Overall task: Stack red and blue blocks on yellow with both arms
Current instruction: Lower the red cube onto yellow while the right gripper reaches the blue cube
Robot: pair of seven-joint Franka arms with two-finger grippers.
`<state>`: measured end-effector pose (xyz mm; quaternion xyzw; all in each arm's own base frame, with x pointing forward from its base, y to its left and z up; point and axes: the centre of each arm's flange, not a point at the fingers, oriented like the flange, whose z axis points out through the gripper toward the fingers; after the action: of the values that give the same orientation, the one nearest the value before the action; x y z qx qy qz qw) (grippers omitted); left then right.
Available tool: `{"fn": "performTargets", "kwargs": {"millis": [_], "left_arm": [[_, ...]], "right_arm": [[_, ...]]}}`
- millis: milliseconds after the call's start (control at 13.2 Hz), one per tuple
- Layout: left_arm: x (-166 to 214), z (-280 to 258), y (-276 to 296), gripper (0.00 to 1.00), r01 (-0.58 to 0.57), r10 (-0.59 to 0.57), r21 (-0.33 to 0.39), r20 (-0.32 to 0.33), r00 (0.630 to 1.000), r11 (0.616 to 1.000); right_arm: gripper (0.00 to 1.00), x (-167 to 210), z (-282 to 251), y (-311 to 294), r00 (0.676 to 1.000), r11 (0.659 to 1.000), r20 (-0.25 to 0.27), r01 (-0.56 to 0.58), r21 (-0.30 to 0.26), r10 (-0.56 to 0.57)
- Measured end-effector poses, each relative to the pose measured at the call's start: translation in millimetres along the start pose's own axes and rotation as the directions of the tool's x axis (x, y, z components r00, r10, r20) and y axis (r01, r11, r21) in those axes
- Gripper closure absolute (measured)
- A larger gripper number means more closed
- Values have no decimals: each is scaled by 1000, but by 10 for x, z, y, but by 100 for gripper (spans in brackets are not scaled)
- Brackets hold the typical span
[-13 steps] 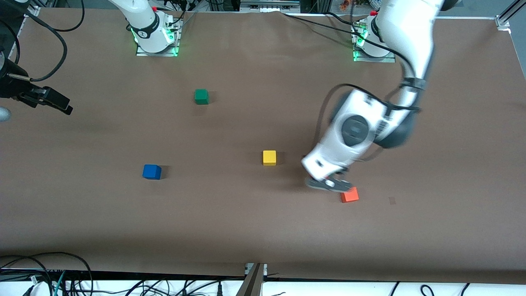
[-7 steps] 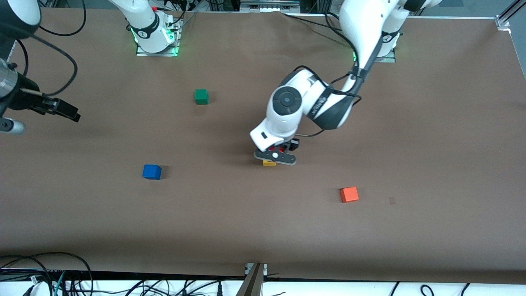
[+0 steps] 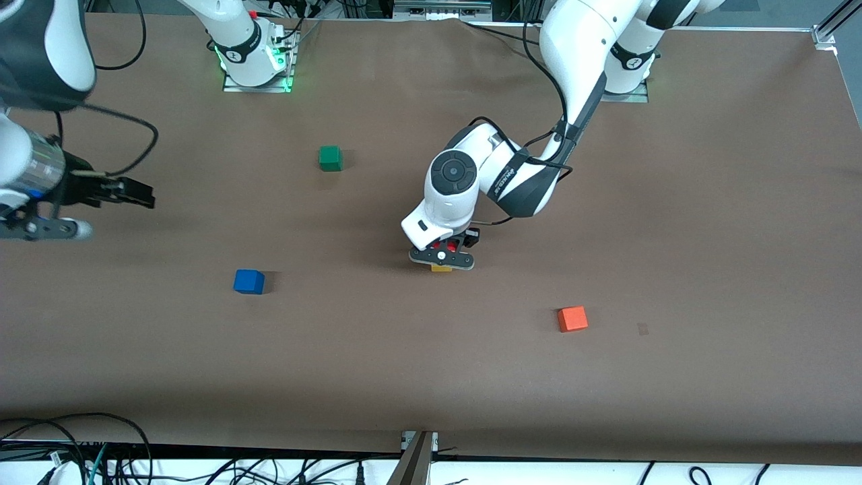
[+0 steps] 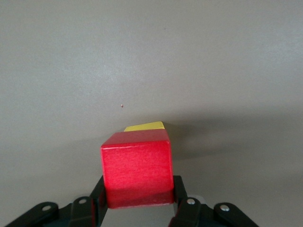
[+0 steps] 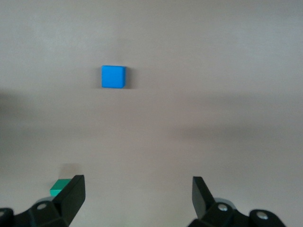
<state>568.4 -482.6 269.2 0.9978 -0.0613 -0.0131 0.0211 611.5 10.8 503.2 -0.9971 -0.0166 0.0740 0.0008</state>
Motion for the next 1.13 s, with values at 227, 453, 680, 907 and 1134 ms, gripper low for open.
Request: {"fn": "performTargets", "kwargs": {"millis": [227,453,680,907,1134], "left_arm": [[-50,56,70,44,11,-11,3,6,1000,1000],[-102,102,141,44,19,-20,7,11,1000,1000],[-94,114,128,44,33,-33,9,11,999,999],[-85,113,115,44,40,-40,11,9,999,999],[-80,143,102,44,47,-47,16,11,999,999]], "right_arm": [[0,370,496,-29,995,996,-26,94,9,-93],[0,768,1080,-144,992,993,-49,117,-6,-117],[0,1061,1560,-265,993,993,-30,116,22,-115],[0,1150,1860,-302,995,993,-15,95,70,-94],[0,1173,2172,-397,995,993,-37,100,66,-98]]}}
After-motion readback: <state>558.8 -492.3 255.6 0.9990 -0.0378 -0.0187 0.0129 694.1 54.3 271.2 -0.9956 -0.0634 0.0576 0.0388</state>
